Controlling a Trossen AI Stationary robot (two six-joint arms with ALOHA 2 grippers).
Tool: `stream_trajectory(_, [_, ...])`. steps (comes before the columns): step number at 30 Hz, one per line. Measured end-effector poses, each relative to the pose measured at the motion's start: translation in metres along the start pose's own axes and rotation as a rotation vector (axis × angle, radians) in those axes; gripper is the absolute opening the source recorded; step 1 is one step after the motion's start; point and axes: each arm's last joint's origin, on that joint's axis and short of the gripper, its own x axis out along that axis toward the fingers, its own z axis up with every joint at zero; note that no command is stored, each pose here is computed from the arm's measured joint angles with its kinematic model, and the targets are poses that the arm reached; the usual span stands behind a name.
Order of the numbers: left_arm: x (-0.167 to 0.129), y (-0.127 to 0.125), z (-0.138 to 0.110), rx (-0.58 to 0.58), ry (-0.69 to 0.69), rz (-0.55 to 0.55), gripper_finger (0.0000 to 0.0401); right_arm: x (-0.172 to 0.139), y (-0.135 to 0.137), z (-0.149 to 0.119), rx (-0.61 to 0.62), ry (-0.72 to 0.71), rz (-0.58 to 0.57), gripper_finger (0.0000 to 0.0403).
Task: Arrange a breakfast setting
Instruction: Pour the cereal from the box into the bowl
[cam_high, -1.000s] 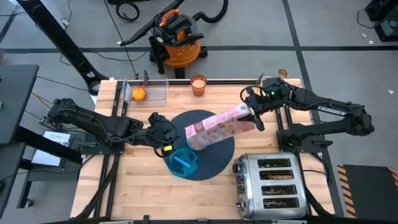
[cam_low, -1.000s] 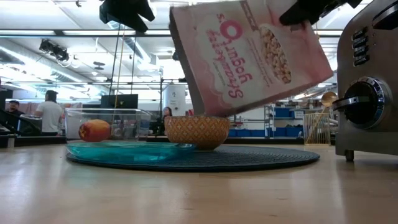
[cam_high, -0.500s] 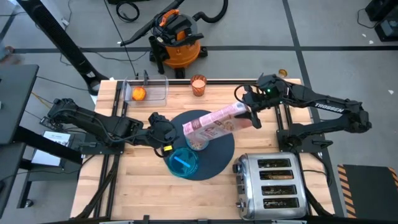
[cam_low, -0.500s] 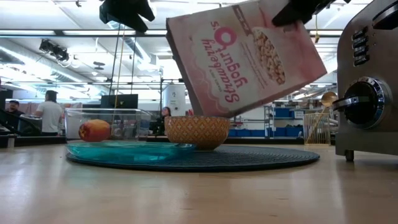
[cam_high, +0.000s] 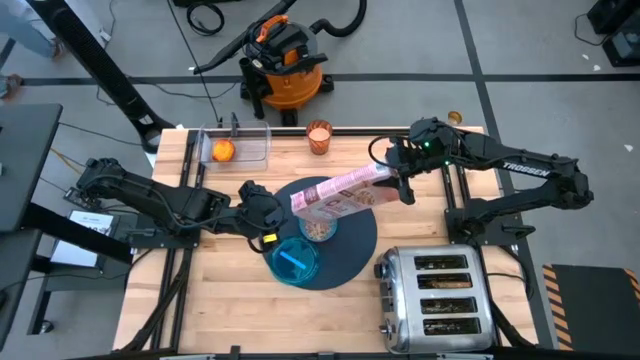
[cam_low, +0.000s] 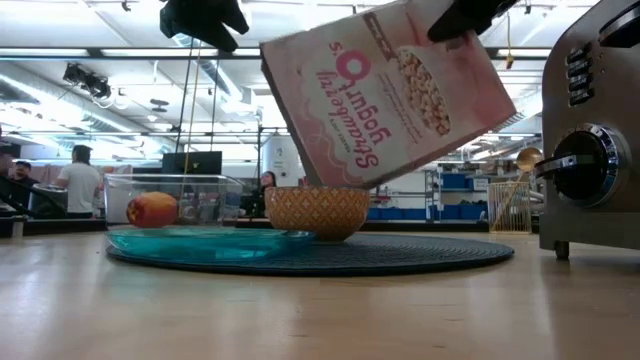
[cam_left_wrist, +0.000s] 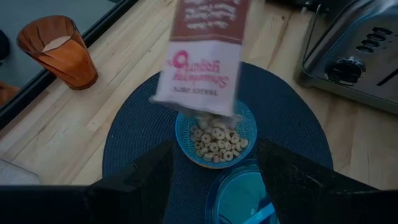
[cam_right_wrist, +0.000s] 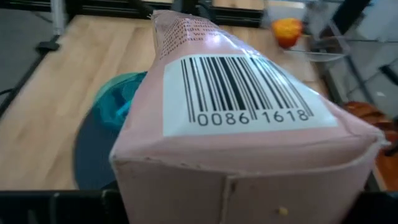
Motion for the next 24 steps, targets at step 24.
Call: stream_trajectory(24, [-0.0001, -0.0002, -0.0001, 0.000, 0.000, -0.001, 0.0233, -0.0019, 0.0044, 0.0028, -0.011, -0.001, 0.034, 0.0194])
